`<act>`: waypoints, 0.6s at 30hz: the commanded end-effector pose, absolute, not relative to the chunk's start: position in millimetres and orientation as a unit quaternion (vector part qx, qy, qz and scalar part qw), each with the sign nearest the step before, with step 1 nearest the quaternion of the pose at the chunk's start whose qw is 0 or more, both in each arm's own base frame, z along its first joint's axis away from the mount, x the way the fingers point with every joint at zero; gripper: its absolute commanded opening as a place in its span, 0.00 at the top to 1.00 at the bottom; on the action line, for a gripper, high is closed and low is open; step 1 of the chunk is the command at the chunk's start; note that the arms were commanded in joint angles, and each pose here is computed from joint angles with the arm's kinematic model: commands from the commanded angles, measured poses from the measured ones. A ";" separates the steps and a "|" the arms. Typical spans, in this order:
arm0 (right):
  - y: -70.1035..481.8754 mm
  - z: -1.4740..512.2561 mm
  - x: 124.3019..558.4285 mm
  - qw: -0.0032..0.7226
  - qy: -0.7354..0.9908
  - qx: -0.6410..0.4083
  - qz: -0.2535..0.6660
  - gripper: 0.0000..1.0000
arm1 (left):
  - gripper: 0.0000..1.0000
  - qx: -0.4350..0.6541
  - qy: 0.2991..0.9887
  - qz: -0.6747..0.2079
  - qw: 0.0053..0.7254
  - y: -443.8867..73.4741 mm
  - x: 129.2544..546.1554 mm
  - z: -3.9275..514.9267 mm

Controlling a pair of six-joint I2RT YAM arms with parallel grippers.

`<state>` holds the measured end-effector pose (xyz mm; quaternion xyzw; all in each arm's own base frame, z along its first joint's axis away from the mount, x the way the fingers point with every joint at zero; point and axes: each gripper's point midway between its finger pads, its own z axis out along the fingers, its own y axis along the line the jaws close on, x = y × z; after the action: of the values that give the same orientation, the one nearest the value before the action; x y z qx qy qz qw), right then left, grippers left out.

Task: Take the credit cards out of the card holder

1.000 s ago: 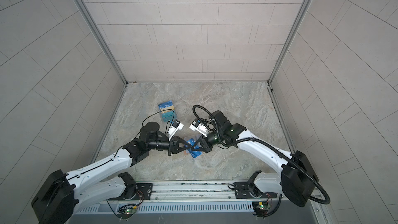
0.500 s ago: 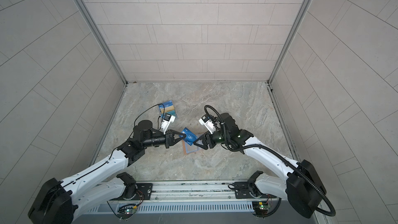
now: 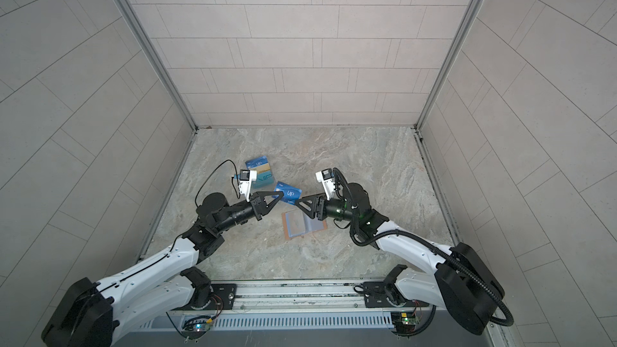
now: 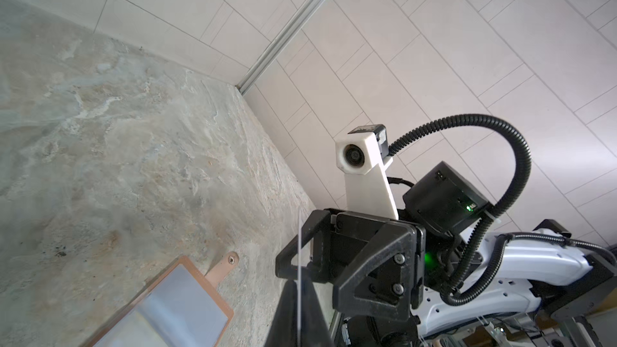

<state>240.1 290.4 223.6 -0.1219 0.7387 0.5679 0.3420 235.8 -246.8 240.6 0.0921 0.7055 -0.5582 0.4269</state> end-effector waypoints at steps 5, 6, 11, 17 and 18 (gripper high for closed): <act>297.5 265.6 245.2 0.374 0.684 -0.105 0.618 0.53 | 1.00 0.075 0.657 -0.589 0.464 -242.1 239.0 270.7; 298.3 266.6 245.4 0.374 0.681 -0.104 0.621 0.55 | 1.00 0.073 0.655 -0.592 0.464 -242.5 239.3 271.5; 302.3 274.4 246.4 0.373 0.662 -0.100 0.642 0.67 | 0.99 0.079 0.648 -0.610 0.449 -249.3 239.2 272.7; 304.2 280.5 245.5 0.374 0.654 -0.101 0.650 0.85 | 0.96 0.084 0.645 -0.616 0.443 -252.4 238.8 271.8; 303.9 279.9 245.4 0.374 0.654 -0.101 0.650 0.89 | 0.92 0.086 0.646 -0.616 0.442 -252.8 238.1 271.5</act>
<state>249.1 302.0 253.3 -0.0915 0.6871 0.6261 0.3572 243.3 -251.9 262.1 0.0717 0.6622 -0.6043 0.4372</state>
